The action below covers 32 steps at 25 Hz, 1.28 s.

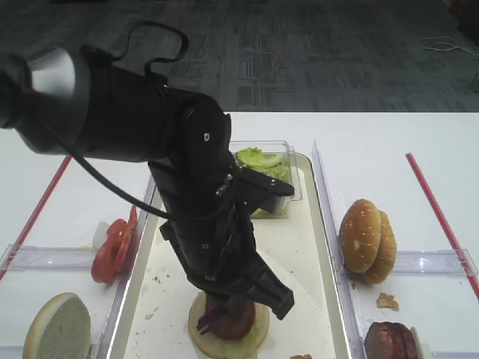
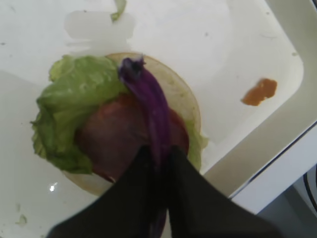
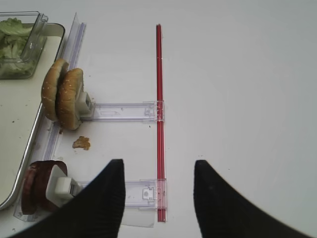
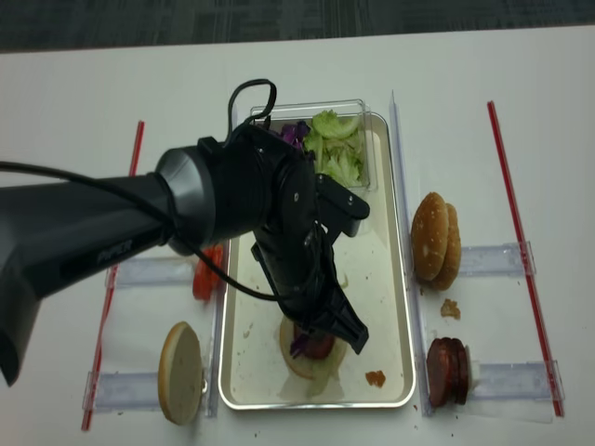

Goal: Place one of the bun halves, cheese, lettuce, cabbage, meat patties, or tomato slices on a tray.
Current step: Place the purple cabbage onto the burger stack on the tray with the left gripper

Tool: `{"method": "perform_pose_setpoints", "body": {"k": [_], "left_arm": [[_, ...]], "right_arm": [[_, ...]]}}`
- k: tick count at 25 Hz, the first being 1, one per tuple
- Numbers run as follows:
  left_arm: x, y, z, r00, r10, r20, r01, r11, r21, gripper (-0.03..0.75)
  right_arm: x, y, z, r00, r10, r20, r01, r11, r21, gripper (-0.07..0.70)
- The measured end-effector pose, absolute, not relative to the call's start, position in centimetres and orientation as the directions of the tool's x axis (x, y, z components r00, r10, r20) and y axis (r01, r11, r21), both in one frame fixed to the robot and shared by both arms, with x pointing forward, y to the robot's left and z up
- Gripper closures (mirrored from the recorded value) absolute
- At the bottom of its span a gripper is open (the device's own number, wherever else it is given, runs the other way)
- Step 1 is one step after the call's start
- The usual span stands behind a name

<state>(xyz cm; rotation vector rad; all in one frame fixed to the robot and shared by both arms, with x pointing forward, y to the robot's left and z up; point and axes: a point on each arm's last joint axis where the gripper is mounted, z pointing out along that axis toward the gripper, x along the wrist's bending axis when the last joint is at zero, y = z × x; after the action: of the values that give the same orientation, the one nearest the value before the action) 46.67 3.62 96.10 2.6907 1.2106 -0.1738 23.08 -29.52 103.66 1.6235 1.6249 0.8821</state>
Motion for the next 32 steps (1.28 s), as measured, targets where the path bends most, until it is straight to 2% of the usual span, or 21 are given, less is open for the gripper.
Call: {"method": "perform_pose_setpoints", "body": {"k": [20,23,29,32], "left_arm": [[46.72,3.56,95.66,0.660,0.729,-0.181,0.750,-0.652,0.109,0.668],[46.70,3.58,95.66,0.660,0.729,-0.181,0.750,-0.653,0.105,0.622],[46.59,3.68,95.65,0.660,0.729,-0.181,0.749,-0.656,0.090,0.461],[46.56,3.70,95.65,0.660,0.729,-0.181,0.749,-0.657,0.086,0.416]], "right_arm": [[23.08,-29.52,103.66,-0.003,1.000,0.004,0.549,-0.002,0.836,0.280],[23.08,-29.52,103.66,-0.003,1.000,0.004,0.549,-0.002,0.836,0.280],[23.08,-29.52,103.66,-0.003,1.000,0.004,0.549,-0.002,0.836,0.280],[23.08,-29.52,103.66,-0.003,1.000,0.004,0.549,-0.002,0.836,0.280]]}}
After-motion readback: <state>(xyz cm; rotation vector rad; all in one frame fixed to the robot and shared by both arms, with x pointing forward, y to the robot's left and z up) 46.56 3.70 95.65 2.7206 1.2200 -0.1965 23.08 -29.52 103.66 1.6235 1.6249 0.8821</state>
